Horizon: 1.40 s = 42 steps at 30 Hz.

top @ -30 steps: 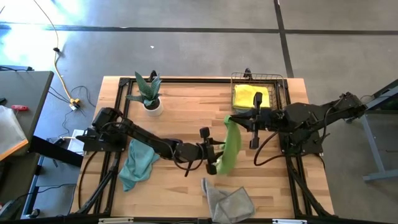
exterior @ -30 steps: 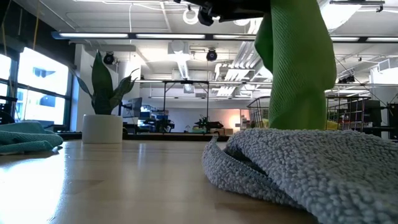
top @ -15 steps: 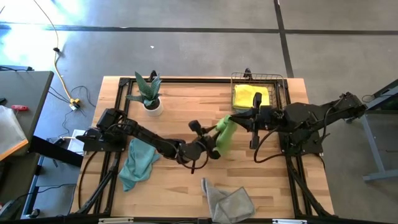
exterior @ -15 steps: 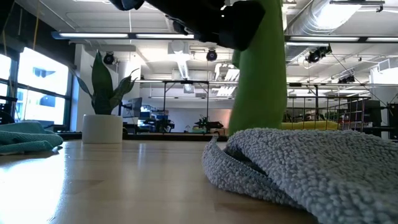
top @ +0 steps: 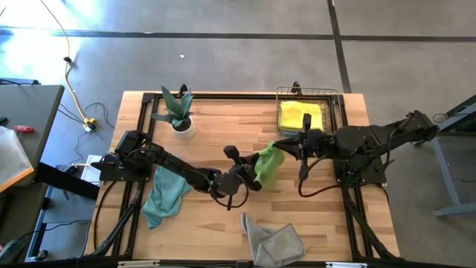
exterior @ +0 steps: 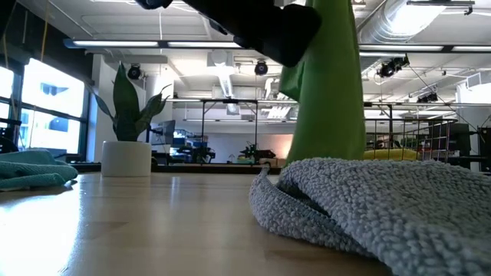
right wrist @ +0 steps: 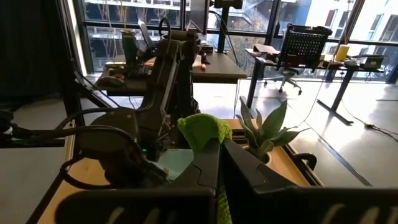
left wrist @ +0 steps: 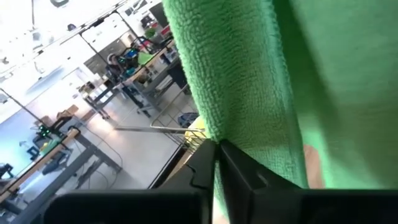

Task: Fold microfiber towels
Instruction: Fold the green towel

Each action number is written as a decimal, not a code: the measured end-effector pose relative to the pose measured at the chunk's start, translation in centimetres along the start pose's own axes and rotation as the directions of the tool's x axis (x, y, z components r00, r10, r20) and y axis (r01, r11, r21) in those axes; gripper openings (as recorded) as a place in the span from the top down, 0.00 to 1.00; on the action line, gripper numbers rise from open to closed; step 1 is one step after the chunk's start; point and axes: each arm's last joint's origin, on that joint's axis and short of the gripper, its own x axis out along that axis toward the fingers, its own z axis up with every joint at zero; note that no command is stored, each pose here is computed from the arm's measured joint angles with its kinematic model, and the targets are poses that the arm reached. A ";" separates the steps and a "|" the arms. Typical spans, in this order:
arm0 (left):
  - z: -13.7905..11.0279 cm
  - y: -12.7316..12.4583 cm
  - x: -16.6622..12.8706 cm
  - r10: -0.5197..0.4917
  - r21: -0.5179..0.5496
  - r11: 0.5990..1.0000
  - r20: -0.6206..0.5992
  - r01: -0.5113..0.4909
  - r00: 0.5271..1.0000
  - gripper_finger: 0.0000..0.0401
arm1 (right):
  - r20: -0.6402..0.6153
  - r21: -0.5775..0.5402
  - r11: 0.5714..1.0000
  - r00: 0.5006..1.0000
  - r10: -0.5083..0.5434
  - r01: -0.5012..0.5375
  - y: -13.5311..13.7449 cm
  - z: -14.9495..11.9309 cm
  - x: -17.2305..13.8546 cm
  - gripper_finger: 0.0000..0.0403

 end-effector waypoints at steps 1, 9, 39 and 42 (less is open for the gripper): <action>0.0 0.0 0.0 0.001 -0.005 1.000 0.000 -0.001 1.000 0.98 | 0.000 -0.001 1.000 1.000 0.000 0.000 0.0 0.0 0.0 1.00; 0.8 0.4 -0.6 0.099 0.070 0.993 0.000 -0.099 0.995 0.99 | -0.091 -0.023 1.000 0.996 0.002 -0.004 0.0 -0.9 0.0 1.00; 6.6 14.4 -4.2 0.305 0.360 0.898 -0.096 -0.252 0.948 1.00 | -0.220 -0.443 0.857 0.894 -0.390 0.264 -3.1 -3.0 2.2 1.00; 6.2 15.7 -3.5 0.311 0.345 0.903 -0.114 -0.256 0.943 1.00 | -0.229 -0.486 0.822 0.864 -0.447 0.297 -4.3 -3.4 3.4 1.00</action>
